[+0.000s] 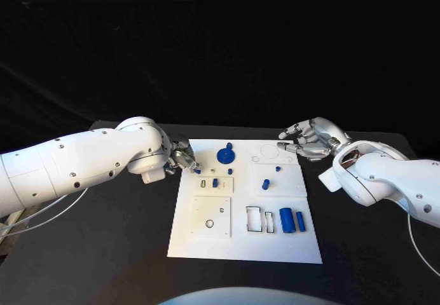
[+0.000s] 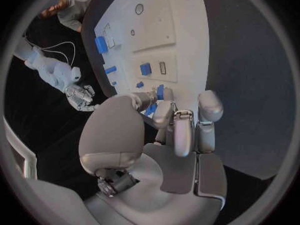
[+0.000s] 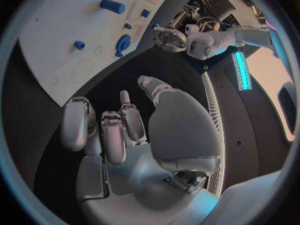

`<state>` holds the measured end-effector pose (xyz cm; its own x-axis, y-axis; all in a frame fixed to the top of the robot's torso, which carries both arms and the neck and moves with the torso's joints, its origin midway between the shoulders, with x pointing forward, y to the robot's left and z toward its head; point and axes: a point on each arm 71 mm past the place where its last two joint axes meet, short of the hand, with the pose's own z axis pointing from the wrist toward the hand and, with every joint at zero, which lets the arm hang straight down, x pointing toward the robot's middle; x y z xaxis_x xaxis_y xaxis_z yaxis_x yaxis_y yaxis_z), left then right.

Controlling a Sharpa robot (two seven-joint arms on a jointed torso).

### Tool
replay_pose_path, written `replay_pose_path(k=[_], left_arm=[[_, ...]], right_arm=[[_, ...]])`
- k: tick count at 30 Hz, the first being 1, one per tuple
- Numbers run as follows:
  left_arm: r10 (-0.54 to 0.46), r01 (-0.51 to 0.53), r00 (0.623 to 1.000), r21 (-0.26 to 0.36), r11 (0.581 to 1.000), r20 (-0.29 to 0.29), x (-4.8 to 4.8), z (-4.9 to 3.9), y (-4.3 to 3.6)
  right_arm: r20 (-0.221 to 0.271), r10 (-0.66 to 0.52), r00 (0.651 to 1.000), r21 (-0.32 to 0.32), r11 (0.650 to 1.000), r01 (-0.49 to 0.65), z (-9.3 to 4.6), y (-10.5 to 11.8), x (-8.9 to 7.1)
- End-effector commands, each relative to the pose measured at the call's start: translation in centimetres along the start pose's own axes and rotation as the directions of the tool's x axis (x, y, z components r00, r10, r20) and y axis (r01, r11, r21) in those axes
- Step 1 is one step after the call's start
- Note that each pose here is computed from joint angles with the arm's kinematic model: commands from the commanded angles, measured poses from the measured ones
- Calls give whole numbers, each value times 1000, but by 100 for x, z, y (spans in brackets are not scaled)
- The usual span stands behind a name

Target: Assemble the parts on the task board

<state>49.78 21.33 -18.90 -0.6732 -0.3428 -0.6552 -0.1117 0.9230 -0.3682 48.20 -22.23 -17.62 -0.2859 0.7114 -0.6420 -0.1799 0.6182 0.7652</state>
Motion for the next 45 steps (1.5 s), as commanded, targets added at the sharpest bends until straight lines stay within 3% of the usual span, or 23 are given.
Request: replay_pose_path(k=[1,8,18,45], left_arm=[[-24,22,999,54,998,42,36,-39,-45],[-6,1,998,87,996,59,166,-74,-55],[31,-34,999,83,996,35,318,-28,-69],[90,-90,996,46,995,-5,372,48,-73]], right_arm=[[-17,-1,1000,1,1000,1,-2,-4,18],[-20,-1,1000,3,1000,1,-2,-11,29],[-23,0,1000,5,1000,0,-4,-15,40],[-23,1,1000,4,1000,-1,-6,-15,44]])
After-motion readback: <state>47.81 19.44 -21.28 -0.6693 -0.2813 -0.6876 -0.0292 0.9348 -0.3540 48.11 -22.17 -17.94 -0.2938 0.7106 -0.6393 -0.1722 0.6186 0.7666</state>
